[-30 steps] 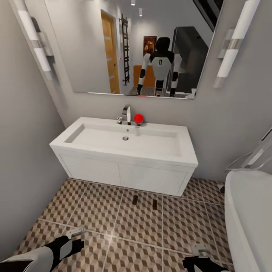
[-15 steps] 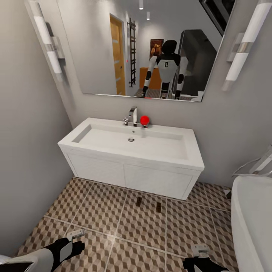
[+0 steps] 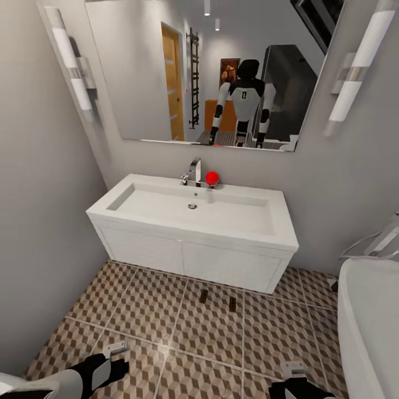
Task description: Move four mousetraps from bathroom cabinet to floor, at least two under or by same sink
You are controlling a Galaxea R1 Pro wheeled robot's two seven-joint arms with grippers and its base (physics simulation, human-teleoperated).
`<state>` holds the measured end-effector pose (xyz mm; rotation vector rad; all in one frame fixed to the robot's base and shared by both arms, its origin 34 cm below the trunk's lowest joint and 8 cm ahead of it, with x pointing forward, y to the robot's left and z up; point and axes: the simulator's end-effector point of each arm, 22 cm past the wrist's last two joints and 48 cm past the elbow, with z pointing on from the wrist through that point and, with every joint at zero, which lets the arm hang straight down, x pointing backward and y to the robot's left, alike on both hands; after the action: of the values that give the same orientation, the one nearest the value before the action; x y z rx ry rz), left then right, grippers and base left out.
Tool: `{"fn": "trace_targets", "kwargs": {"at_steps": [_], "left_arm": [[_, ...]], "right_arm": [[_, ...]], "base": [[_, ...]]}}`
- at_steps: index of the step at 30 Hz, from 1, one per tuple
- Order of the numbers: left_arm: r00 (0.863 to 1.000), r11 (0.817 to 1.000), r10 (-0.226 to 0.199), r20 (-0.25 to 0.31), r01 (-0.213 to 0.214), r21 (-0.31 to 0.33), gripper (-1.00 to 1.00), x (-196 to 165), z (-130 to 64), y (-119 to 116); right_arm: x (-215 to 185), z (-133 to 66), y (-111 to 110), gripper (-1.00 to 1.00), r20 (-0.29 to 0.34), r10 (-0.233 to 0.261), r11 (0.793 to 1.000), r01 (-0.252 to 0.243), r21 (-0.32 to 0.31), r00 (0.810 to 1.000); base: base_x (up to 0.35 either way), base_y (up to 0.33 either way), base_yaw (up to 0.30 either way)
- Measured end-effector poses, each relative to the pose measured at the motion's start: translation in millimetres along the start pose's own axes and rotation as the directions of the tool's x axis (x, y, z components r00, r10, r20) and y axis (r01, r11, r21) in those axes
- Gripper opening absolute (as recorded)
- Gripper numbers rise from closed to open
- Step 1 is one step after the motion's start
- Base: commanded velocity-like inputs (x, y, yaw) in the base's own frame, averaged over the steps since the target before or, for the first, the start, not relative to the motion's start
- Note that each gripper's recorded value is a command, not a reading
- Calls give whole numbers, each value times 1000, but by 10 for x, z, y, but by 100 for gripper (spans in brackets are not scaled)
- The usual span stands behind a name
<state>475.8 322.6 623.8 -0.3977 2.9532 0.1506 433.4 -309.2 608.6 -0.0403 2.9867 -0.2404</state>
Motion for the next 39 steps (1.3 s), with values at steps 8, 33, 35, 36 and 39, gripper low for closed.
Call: {"fn": "trace_targets", "kwargs": {"at_steps": [8, 33, 35, 36, 39], "left_arm": [[1000, 1000, 3, -12, -3, 4, 100, 106, -57, -20], [999, 1000, 6, -41, -6, 8, 100, 394, -186, -18], [999, 1000, 6, -45, -6, 6, 100, 427, -181, -7], [999, 1000, 6, -47, -6, 5, 100, 444, -180, -1], [999, 1000, 5, -50, -5, 4, 100, 468, -180, 11]], "right_arm": [[49, -66, -6, 100, -8, -3, 1000, 3, -3, 1000], [506, -192, -6, 100, -60, -12, 1000, 12, -7, 998], [547, -190, -4, 100, -65, -13, 1000, 13, -7, 998], [565, -190, -3, 100, -67, -14, 1000, 13, -7, 998], [591, -192, -2, 100, -69, -14, 1000, 13, -8, 997]], "base": [[0, 0, 1], [0, 0, 0], [0, 0, 0], [0, 0, 0], [0, 0, 0]]}}
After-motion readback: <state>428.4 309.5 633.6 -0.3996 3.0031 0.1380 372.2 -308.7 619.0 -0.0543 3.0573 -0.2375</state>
